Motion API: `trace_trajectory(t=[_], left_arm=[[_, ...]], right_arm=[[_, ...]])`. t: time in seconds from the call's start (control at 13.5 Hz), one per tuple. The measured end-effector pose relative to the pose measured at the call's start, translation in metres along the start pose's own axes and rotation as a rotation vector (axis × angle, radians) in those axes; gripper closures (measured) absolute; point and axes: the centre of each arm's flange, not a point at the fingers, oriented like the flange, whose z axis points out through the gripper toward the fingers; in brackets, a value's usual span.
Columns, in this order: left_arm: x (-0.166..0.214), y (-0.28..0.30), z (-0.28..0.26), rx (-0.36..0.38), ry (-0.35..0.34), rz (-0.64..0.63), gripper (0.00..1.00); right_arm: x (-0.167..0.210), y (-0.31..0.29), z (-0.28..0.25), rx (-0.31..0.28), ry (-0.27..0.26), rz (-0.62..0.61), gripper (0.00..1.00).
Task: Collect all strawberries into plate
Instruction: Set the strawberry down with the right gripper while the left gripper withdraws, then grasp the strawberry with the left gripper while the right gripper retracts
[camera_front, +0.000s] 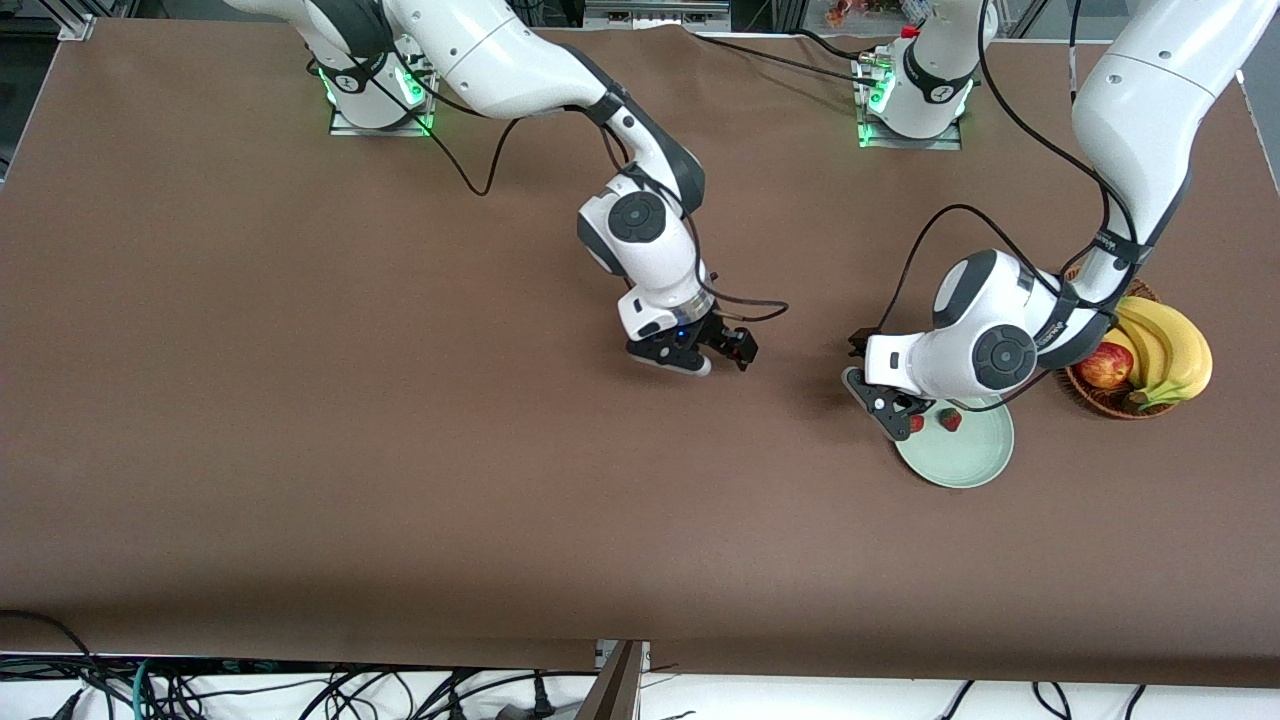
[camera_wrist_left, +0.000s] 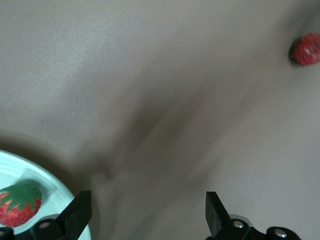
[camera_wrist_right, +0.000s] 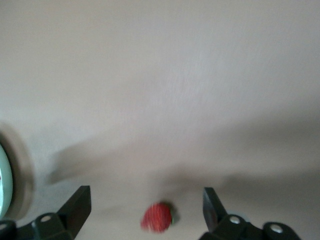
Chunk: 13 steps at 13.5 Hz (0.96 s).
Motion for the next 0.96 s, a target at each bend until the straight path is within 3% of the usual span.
trace_trajectory(t=[0.22, 0.52, 0.96], left_arm=[[0.017, 0.025, 0.001, 0.003, -0.001, -0.06, 0.0], [0.059, 0.088, 0.008, 0.025, 0.038, -0.222, 0.0], [0.101, 0.202, 0.034, 0.052, 0.023, -0.602, 0.0]], right_arm=[[0.069, 0.019, -0.054, -0.11, -0.052, -0.099, 0.0], [0.155, 0.075, -0.128, -0.243, -0.19, -0.278, 0.0], [0.239, 0.163, -0.234, -0.327, -0.341, -0.358, 0.0]])
